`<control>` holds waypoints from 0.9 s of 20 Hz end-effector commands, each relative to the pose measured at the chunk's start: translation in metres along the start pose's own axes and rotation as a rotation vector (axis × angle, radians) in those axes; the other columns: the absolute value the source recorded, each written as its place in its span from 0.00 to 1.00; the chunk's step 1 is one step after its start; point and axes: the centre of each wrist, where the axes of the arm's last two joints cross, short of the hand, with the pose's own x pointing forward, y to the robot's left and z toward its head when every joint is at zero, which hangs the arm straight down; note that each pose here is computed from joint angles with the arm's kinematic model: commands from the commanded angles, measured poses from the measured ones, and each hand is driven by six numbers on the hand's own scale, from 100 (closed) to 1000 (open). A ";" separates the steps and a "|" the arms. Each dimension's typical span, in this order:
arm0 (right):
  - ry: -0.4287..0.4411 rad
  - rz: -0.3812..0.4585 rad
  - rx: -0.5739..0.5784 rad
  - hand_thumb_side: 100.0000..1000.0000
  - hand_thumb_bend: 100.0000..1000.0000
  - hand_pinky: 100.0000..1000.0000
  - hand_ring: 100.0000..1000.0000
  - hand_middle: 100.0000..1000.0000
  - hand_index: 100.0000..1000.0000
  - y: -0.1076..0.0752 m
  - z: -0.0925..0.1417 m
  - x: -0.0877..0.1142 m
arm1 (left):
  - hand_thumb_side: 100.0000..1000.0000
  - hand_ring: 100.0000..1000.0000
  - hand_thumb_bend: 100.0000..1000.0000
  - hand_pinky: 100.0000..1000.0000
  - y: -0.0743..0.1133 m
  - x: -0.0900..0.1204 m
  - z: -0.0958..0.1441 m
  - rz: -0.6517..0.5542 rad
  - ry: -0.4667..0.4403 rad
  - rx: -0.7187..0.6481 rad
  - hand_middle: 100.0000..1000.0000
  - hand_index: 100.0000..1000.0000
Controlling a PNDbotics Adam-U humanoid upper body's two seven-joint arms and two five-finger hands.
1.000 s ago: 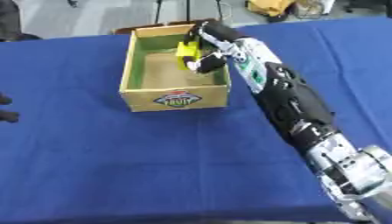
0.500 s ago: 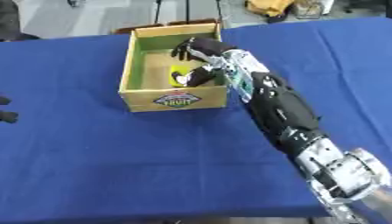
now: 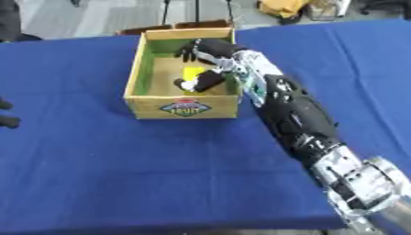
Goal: Pick up objects on the table and place them in the box.
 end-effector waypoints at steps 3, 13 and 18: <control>-0.045 0.022 -0.183 0.53 0.22 0.76 0.72 0.67 0.89 -0.055 0.007 0.010 | 0.94 0.50 0.70 0.72 0.005 0.006 -0.002 -0.020 -0.018 0.006 0.61 0.72; -0.149 -0.030 -0.341 0.55 0.17 0.76 0.72 0.64 0.89 -0.069 0.041 0.031 | 0.94 0.50 0.70 0.72 0.009 0.006 -0.001 -0.031 -0.017 0.031 0.61 0.72; -0.149 -0.072 -0.347 0.56 0.15 0.76 0.72 0.64 0.89 -0.064 0.069 0.037 | 0.94 0.50 0.70 0.72 0.011 0.007 0.000 -0.038 -0.017 0.043 0.61 0.72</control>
